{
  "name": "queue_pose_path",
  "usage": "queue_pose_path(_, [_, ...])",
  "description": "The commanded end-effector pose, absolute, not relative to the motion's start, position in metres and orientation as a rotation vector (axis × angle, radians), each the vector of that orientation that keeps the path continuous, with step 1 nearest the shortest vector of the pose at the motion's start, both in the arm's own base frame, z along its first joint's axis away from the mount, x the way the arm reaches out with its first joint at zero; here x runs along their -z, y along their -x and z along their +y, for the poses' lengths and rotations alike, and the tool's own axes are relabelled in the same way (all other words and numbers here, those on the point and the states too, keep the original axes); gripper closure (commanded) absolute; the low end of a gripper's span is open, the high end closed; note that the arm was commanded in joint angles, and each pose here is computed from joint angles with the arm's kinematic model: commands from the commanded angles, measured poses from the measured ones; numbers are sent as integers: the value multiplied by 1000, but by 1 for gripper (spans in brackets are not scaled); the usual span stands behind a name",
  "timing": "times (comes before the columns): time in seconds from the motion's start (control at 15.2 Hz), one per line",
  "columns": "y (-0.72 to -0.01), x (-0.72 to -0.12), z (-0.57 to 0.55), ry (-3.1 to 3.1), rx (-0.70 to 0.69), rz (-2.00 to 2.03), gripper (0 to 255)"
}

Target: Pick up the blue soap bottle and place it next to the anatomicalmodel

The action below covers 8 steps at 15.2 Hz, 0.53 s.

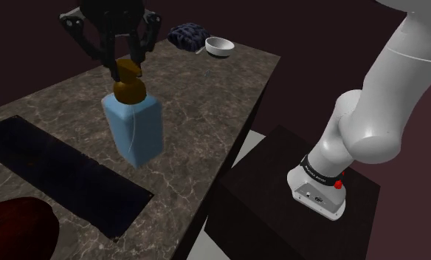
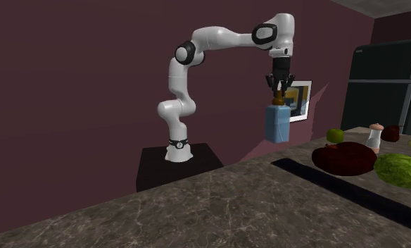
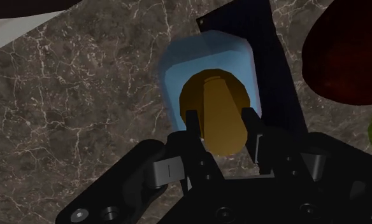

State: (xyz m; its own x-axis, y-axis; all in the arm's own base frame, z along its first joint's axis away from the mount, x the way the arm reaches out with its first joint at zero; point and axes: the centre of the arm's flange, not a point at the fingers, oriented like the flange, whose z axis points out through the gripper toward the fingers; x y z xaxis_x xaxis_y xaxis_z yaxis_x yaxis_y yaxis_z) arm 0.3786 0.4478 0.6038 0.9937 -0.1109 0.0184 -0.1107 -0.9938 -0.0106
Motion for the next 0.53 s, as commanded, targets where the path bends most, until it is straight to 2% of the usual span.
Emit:
queue_pose_path(0.0, [-360, -604, 469, 3126, 31, 175, 255])
queue_pose_path(0.46, [-299, -604, 538, 3126, 31, 175, 255])
